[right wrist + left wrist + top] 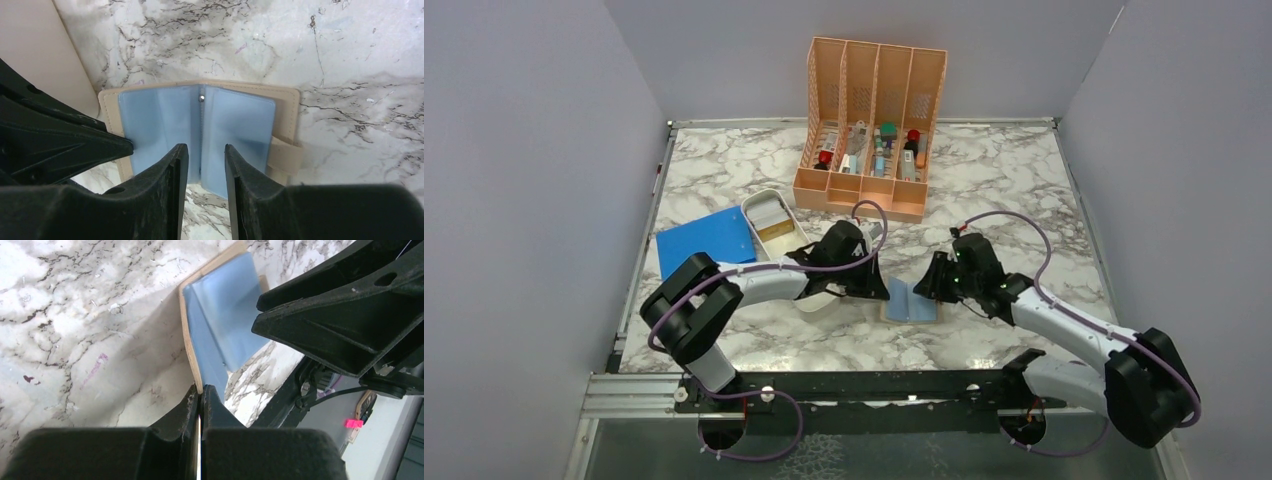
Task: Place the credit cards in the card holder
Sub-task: Open the card holder at the center of the board, then pick up the credit card from the storage box.
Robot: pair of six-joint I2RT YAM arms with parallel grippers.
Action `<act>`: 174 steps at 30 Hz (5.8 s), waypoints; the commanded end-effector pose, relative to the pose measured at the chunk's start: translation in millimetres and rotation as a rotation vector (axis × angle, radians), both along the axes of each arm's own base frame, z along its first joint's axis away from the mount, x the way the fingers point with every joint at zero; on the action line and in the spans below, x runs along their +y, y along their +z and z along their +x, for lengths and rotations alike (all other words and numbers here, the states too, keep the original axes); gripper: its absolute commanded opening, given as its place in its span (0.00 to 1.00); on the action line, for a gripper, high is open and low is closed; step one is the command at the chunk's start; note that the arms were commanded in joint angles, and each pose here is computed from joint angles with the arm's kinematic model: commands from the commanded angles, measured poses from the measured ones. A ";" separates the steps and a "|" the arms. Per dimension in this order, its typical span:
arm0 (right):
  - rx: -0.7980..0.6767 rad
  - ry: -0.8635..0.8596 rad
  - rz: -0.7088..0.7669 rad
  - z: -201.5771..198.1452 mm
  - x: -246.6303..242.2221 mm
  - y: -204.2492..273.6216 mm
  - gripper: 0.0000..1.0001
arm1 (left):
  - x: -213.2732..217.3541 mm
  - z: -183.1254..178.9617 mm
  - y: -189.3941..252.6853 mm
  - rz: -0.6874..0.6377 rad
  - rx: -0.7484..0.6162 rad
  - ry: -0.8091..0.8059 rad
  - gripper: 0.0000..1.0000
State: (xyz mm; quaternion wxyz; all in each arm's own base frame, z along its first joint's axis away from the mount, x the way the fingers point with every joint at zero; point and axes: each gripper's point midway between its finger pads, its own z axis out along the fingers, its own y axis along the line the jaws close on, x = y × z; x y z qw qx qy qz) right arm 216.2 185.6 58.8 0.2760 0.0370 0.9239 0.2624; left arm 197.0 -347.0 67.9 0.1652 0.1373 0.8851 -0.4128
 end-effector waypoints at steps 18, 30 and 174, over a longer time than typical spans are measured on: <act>0.005 -0.054 -0.122 12.4 -17.2 -31.1 0.33 | 14.0 46.7 32.3 0.146 -0.120 0.141 0.29; -0.069 0.049 0.007 11.1 6.5 9.2 0.33 | 69.9 96.7 103.1 0.333 -0.500 0.150 0.33; -0.191 0.121 0.065 -11.9 0.3 66.3 0.38 | 243.6 195.2 65.2 0.868 -0.858 -0.275 0.00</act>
